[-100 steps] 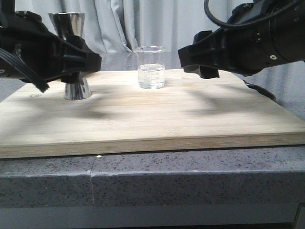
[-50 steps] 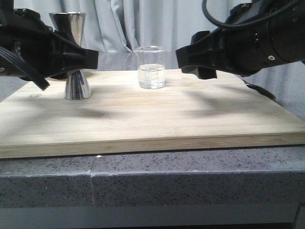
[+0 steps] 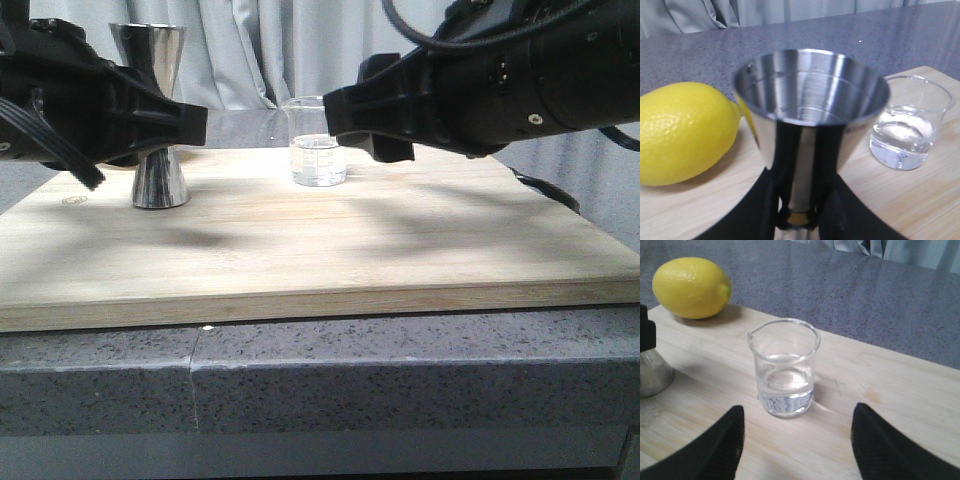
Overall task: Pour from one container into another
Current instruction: 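Close the left gripper on the jigger and the right gripper on the beaker, then lift the beaker with the right gripper over the jigger's upper cup, then tilt the beaker with the right gripper, pouring liquid into the jigger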
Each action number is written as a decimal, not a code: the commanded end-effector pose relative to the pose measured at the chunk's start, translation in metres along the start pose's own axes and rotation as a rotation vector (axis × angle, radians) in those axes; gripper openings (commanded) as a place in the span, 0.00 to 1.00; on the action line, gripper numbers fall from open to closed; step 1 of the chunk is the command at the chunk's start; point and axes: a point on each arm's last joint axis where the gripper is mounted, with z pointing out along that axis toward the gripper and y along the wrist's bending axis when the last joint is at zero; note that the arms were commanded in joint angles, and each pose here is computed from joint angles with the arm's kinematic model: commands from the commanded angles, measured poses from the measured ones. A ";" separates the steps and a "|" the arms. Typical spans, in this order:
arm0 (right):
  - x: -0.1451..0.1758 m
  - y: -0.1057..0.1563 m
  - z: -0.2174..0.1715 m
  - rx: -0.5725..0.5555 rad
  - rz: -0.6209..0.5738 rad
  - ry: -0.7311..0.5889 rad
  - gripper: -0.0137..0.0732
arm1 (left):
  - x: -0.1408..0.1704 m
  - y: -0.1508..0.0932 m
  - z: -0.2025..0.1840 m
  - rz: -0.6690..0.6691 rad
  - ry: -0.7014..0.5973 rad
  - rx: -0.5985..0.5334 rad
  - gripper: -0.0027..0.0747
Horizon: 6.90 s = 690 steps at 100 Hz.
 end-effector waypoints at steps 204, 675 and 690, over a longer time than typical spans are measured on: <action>-0.013 0.004 0.064 -0.004 -0.007 -0.203 0.64 | -0.046 -0.026 -0.030 -0.040 -0.197 0.134 0.01; -0.167 0.035 0.006 -0.113 -1.316 -0.318 0.36 | -0.042 -0.031 -0.031 -0.026 -0.163 0.162 0.01; -0.167 0.035 0.006 -0.109 -1.350 -0.317 0.36 | -0.042 -0.031 -0.031 -0.026 -0.163 0.162 0.01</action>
